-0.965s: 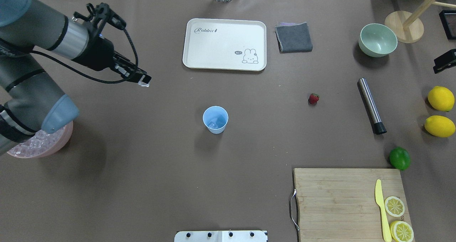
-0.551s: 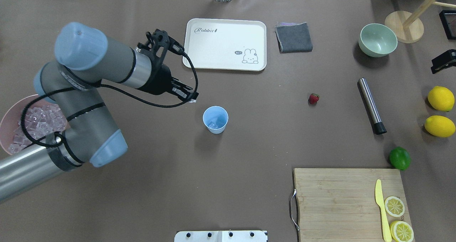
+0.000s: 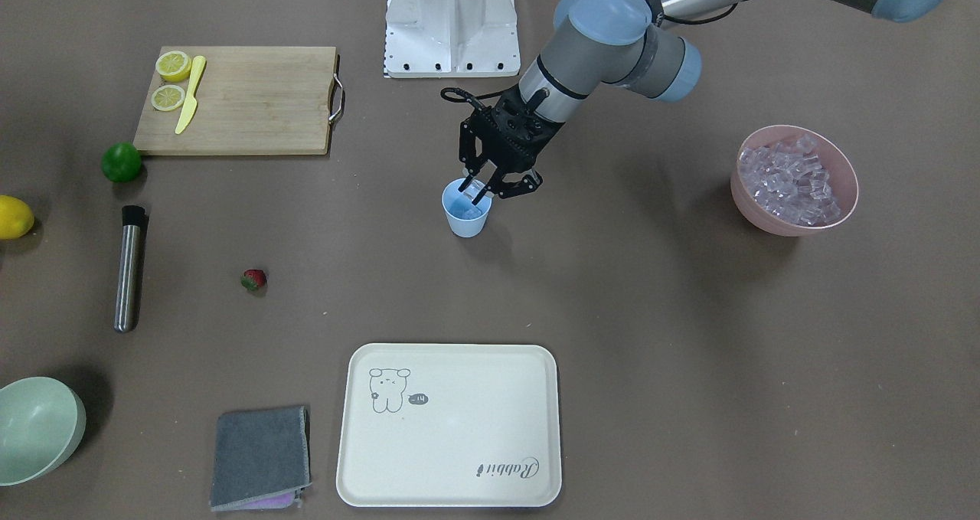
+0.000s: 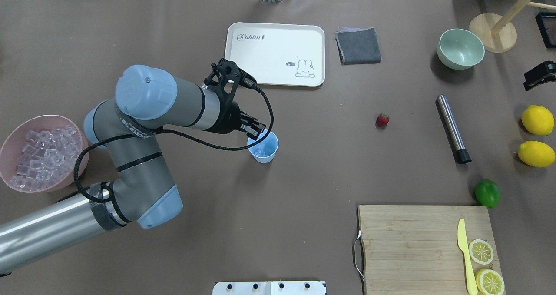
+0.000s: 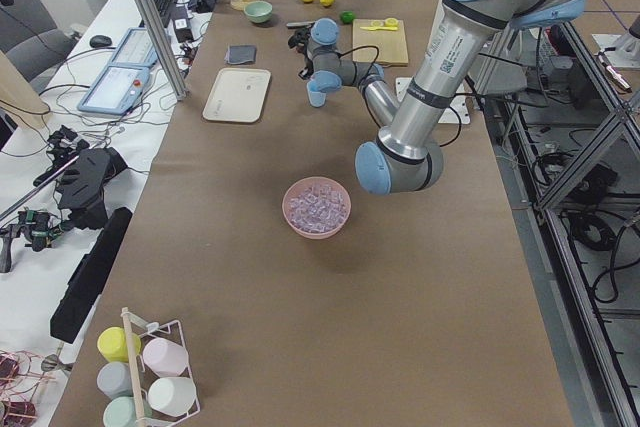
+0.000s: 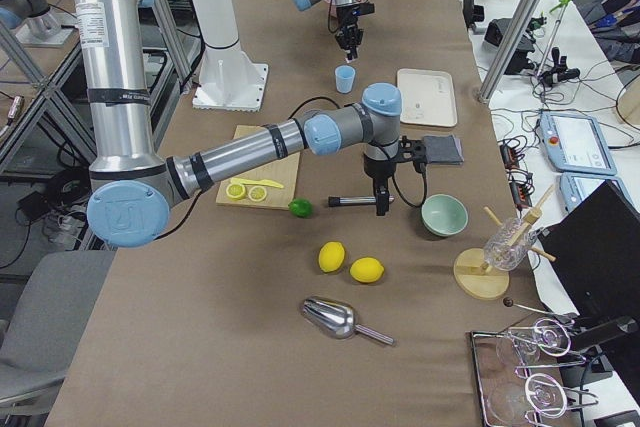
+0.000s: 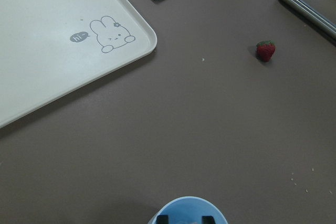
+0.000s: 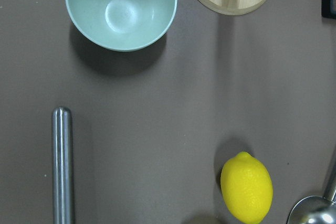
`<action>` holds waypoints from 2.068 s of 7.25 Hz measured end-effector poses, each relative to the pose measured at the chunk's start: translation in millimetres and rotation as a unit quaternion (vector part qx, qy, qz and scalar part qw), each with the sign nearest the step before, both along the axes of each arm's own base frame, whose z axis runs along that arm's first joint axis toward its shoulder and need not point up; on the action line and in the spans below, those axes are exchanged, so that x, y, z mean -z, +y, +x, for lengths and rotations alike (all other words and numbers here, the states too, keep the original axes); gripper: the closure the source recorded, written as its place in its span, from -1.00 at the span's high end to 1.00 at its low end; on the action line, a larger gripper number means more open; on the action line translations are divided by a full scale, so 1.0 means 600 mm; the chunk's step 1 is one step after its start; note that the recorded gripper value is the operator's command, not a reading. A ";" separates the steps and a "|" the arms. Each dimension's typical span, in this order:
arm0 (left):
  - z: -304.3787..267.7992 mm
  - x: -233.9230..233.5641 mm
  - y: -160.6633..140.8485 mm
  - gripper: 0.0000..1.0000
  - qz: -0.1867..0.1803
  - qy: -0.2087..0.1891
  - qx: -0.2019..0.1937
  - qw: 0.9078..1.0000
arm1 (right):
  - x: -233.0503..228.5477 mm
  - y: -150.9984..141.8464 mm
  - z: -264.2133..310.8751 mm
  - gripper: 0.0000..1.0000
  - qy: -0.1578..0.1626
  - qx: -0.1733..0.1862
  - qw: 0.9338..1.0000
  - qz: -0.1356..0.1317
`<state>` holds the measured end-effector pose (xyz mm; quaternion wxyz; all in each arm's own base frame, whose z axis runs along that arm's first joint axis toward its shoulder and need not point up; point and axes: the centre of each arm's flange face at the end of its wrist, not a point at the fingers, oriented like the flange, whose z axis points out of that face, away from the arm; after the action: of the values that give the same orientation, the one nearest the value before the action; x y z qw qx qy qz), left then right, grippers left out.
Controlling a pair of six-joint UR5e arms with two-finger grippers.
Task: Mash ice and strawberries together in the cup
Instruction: 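Lower the left gripper over the blue cup and open to drop ice, then withdraw the left arm away from the cup while the right arm starts moving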
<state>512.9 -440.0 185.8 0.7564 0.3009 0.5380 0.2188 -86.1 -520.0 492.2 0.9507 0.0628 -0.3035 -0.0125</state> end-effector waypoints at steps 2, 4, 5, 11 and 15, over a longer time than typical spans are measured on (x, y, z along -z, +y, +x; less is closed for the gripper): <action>0.019 -0.011 0.000 -0.91 0.001 -0.001 0.000 1.000 | -0.001 -0.001 -0.001 1.00 0.000 0.000 1.000 0.000; 0.024 -0.021 0.003 0.93 0.004 0.001 -0.003 1.000 | -0.001 -0.001 -0.001 1.00 0.001 0.000 1.000 -0.001; 0.025 -0.021 0.009 0.93 0.006 0.005 -0.005 1.000 | -0.001 -0.001 -0.001 1.00 0.001 0.000 1.000 0.000; -0.094 -0.100 -0.047 0.93 0.028 -0.036 0.011 0.999 | 0.014 0.000 0.000 1.00 -0.002 0.000 1.000 0.008; -0.333 -0.186 -0.216 0.93 0.019 -0.131 0.020 0.991 | 0.077 -0.009 -0.026 1.00 -0.019 0.013 0.999 0.046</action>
<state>312.9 -569.5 297.6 0.8188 0.2949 0.4239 0.2509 -101.9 -525.6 446.2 0.9407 0.1029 -0.3210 -0.0372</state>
